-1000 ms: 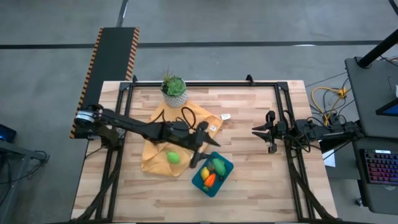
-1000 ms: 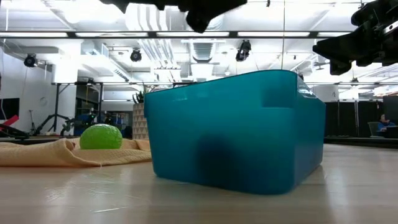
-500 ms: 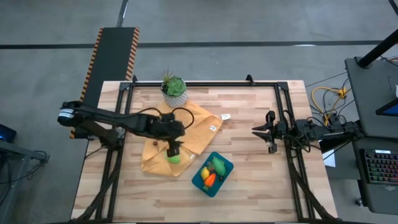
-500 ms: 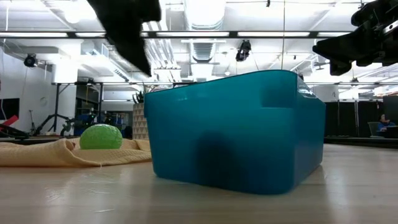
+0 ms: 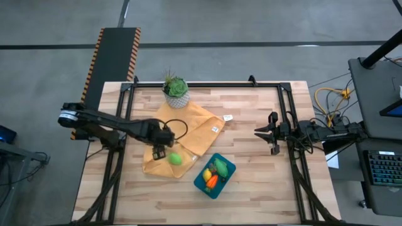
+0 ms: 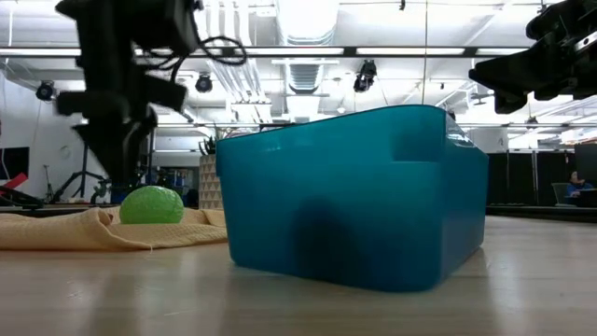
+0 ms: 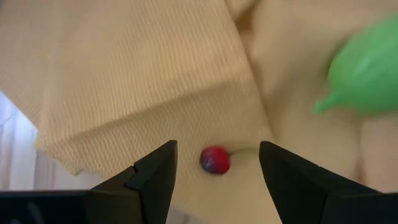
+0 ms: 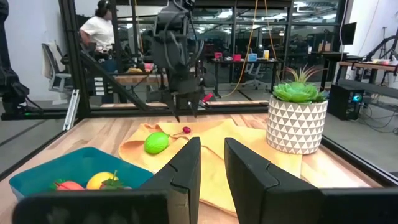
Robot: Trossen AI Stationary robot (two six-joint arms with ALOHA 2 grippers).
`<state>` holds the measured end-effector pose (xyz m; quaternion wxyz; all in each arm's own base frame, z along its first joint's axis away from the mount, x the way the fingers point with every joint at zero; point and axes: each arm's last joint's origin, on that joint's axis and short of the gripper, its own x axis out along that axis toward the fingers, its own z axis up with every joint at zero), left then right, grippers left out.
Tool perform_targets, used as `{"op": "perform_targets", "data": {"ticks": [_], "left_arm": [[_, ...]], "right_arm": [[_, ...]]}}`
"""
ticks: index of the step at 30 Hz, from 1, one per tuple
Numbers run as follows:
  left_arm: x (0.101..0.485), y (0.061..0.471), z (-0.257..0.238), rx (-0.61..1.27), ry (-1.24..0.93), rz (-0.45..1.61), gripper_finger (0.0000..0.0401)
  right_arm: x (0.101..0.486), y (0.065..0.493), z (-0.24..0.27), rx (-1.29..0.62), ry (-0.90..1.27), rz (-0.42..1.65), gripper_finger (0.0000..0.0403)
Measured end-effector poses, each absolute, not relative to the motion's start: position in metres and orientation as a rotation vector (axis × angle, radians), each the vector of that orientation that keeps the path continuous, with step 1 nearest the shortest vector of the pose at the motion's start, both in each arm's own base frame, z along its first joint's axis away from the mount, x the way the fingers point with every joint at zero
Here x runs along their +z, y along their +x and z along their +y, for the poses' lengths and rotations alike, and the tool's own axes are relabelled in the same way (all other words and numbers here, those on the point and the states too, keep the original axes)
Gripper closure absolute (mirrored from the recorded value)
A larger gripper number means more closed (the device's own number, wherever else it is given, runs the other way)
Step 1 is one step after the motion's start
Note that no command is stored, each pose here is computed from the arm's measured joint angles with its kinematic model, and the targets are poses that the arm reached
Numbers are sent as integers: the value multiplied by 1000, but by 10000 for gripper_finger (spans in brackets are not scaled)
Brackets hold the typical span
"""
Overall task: Pick and placing Produce into tupperware
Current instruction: Put the red cherry into the blue bin
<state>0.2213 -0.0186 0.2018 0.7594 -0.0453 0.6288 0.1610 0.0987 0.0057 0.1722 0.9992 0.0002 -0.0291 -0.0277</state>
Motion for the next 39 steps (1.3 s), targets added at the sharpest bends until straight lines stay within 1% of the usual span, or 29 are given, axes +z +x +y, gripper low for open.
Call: {"op": "perform_targets", "data": {"ticks": [5,8,13,19,30,34,39], "left_arm": [[186,211,-19,229,39,1448,189],[180,207,-18,188,87,1478,189],[177,208,-18,183,94,1480,189],[169,212,-19,111,84,1429,189],[161,206,-18,114,86,1450,190],[161,207,-18,118,82,1444,202],[160,206,-17,115,80,1449,233]], "right_arm": [[172,99,6,-56,0,-58,339],[172,99,6,-55,0,-58,339],[172,99,6,-56,0,-58,339],[172,99,6,-55,0,-55,339],[172,99,6,-55,0,-53,339],[172,99,6,-55,0,-54,339],[172,99,6,-55,0,-54,339]]}}
